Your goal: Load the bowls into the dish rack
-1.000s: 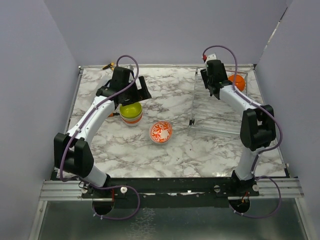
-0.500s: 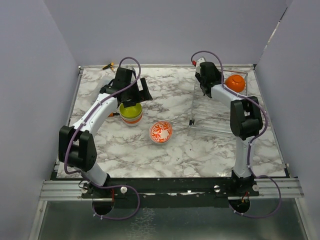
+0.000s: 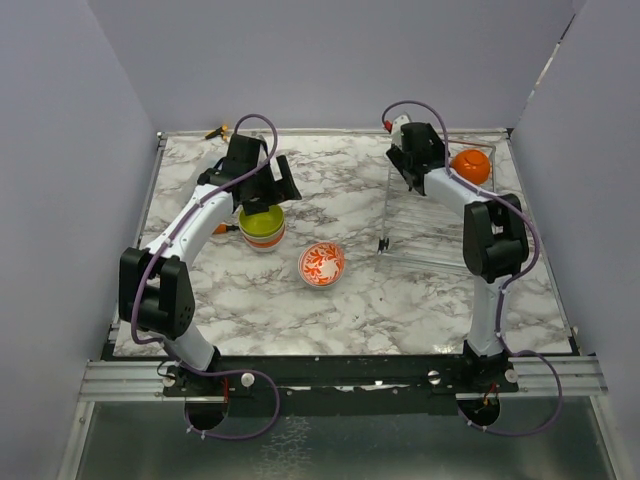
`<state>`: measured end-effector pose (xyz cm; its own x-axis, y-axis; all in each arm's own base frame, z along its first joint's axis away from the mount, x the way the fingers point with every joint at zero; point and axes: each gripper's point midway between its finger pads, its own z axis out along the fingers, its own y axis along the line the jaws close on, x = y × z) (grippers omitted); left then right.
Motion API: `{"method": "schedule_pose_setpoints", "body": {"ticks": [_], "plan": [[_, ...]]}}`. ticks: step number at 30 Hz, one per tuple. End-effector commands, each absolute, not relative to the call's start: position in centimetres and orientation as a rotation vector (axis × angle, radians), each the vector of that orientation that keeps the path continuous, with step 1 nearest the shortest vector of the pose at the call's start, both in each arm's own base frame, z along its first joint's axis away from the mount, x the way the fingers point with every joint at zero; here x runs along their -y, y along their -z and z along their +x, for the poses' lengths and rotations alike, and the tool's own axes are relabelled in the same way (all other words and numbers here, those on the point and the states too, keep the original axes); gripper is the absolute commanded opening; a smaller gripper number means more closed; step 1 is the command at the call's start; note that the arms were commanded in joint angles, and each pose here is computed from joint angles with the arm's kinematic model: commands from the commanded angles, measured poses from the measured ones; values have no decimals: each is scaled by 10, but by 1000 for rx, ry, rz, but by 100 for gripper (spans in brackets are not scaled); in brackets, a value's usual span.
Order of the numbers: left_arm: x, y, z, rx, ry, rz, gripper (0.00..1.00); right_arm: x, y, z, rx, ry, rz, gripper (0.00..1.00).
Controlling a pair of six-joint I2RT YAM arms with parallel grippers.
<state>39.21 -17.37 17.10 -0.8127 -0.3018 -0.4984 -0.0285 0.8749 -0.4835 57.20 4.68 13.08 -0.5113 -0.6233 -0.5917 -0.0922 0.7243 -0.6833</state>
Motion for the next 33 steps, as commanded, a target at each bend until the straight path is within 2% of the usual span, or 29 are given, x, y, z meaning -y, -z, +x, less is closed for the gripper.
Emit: {"method": "schedule_pose_setpoints", "body": {"ticks": [1,4,9,14,18,23,33], "plan": [[171,-177,388,-2448,634,-217,99,-60,-161,560,-2045,601,-551,91],[173,-179,386,-2445,649,-207,99,-71,-160,545,-2116,494,-622,92],[176,-192,384,-2421,688,-191,99,-84,-180,527,-2144,346,-558,90],[173,-193,381,-2414,676,-192,99,-83,-191,521,-2165,274,-286,78],[173,-189,378,-2425,677,-199,99,-86,-178,514,-2214,176,-30,71],[172,-188,376,-2427,675,-199,99,-91,-152,516,-2261,83,122,69],[172,-182,373,-2445,680,-217,99,-84,-130,538,-2275,105,328,67]]}}
